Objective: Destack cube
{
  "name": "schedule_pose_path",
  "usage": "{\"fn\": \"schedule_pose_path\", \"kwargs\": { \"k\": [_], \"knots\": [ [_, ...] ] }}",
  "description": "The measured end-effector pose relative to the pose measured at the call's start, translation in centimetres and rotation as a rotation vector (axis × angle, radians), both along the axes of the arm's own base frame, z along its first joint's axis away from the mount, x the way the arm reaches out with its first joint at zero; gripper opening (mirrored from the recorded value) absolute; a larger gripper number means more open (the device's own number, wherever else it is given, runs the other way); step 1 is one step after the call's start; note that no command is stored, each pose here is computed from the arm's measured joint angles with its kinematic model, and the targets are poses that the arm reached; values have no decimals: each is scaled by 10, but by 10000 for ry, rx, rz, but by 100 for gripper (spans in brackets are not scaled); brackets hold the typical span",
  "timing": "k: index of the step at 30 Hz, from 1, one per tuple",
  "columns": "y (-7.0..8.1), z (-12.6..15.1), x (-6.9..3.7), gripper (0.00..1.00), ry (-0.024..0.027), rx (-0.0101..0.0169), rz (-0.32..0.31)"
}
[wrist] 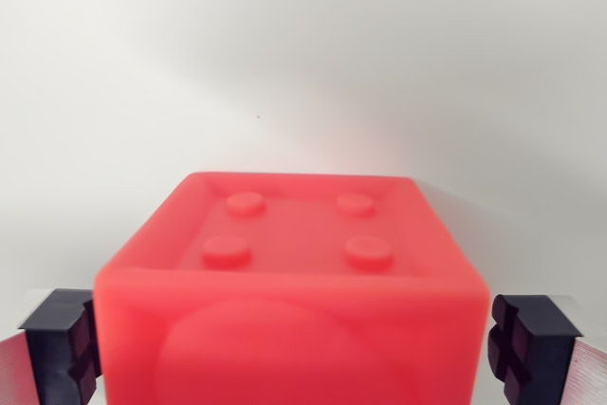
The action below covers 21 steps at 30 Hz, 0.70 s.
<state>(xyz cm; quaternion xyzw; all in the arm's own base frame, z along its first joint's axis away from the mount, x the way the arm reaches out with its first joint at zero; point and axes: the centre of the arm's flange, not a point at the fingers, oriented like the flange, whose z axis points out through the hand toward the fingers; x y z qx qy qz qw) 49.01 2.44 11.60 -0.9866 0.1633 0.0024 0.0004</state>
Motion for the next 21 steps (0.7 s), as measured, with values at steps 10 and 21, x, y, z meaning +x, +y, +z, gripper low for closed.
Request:
{"fn": "schedule_pose_path", "kwargs": {
  "k": [10, 21],
  "knots": [
    [0, 15, 1, 100, -41, -14, 6],
    [0, 45, 1, 100, -47, -22, 4]
  ]
}}
